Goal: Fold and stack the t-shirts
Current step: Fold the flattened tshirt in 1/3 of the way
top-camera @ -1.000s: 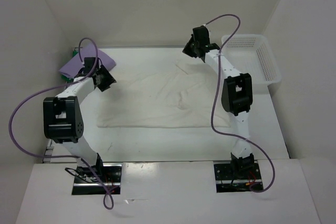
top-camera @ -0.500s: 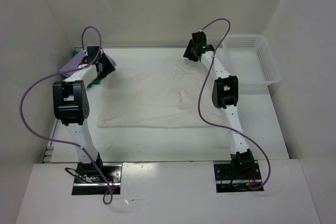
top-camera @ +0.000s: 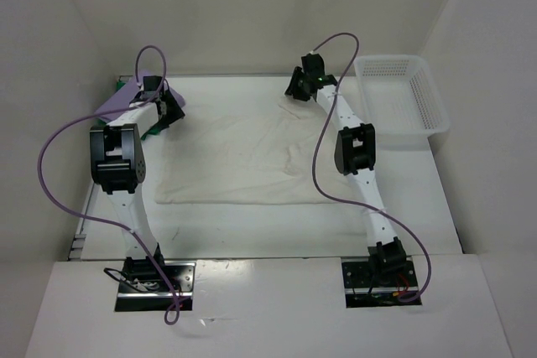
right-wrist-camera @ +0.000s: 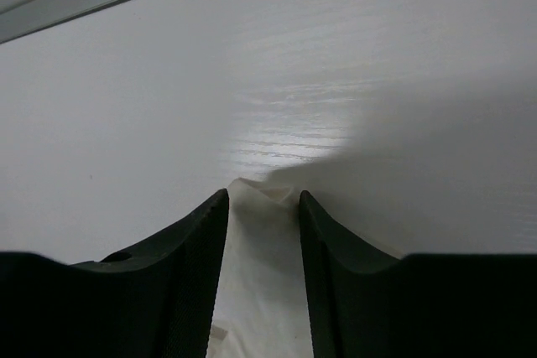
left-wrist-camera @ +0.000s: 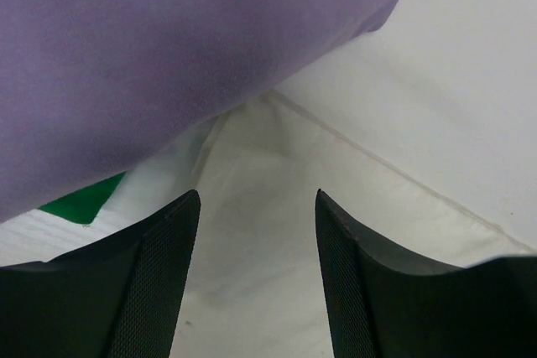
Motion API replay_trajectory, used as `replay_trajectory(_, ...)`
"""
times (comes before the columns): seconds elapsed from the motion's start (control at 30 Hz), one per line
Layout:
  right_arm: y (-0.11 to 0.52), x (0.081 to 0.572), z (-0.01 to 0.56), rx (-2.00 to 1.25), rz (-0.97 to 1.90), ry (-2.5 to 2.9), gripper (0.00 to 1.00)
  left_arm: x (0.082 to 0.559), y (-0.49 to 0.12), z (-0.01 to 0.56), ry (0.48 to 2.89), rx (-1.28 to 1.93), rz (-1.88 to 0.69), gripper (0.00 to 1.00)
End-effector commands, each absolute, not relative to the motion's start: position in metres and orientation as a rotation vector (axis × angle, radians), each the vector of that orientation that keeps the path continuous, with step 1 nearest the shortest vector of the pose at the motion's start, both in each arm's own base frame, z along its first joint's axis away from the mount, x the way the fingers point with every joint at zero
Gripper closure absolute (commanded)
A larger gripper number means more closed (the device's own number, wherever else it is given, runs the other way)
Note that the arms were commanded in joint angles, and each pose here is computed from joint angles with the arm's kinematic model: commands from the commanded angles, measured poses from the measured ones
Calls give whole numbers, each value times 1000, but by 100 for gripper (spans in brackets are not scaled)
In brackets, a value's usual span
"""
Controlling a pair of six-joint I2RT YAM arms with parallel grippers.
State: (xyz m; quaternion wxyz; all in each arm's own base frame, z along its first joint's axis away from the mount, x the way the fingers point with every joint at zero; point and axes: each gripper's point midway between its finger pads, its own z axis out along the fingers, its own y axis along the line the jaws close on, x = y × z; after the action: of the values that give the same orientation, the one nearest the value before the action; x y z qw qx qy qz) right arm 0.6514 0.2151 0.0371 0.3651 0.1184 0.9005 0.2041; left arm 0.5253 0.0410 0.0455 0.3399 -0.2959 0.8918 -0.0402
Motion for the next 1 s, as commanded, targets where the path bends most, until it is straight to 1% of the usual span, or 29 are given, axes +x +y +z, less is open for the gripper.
replay_trajectory(0.0,230,656,43,270,586,2282,57,539,45,55,2296,-714,-94,35)
replay_trajectory(0.03,231,656,43,281,591,2282,61,539,45,55,2296,-714,-93,35)
replay_trajectory(0.07,231,658,48,278,595,2272,74,539,45,55,2296,-714,-93,35)
replay_trajectory(0.1,231,658,48,278,595,2271,78,539,45,55,2296,-714,-93,35)
replay_trajectory(0.17,232,663,66,302,609,2233,83,539,45,55,2296,-714,-93,35)
replay_trajectory(0.2,230,664,74,305,602,2218,87,539,45,55,2296,-714,-93,35)
replay_trajectory(0.27,226,670,104,329,588,2155,92,540,45,61,2286,-711,-96,35)
replay_trajectory(0.3,224,671,110,333,580,2143,97,540,45,65,2277,-709,-98,35)
replay_trajectory(0.33,215,675,122,365,578,2117,100,540,45,65,2277,-709,-98,35)
replay_trajectory(0.37,209,677,135,392,591,2094,100,539,45,63,2277,-709,-98,35)
replay_trajectory(0.4,196,679,133,410,585,2101,100,539,45,63,2277,-709,-98,35)
replay_trajectory(0.47,187,681,158,418,615,2061,100,539,45,63,2277,-709,-98,35)
replay_trajectory(0.57,170,678,170,446,553,2056,100,539,45,63,2277,-709,-98,35)
replay_trajectory(0.63,162,679,168,463,535,2059,100,541,45,64,2268,-707,-100,35)
replay_trajectory(0.8,103,671,128,680,338,2136,88,541,56,69,2242,-742,-60,35)
replay_trajectory(0.83,95,669,116,712,323,2157,83,538,58,71,2239,-747,-47,34)
replay_trajectory(0.87,86,670,116,724,332,2156,79,541,58,72,2227,-744,-50,34)
replay_trajectory(0.97,87,674,116,700,375,2155,64,540,64,73,2223,-756,-45,31)
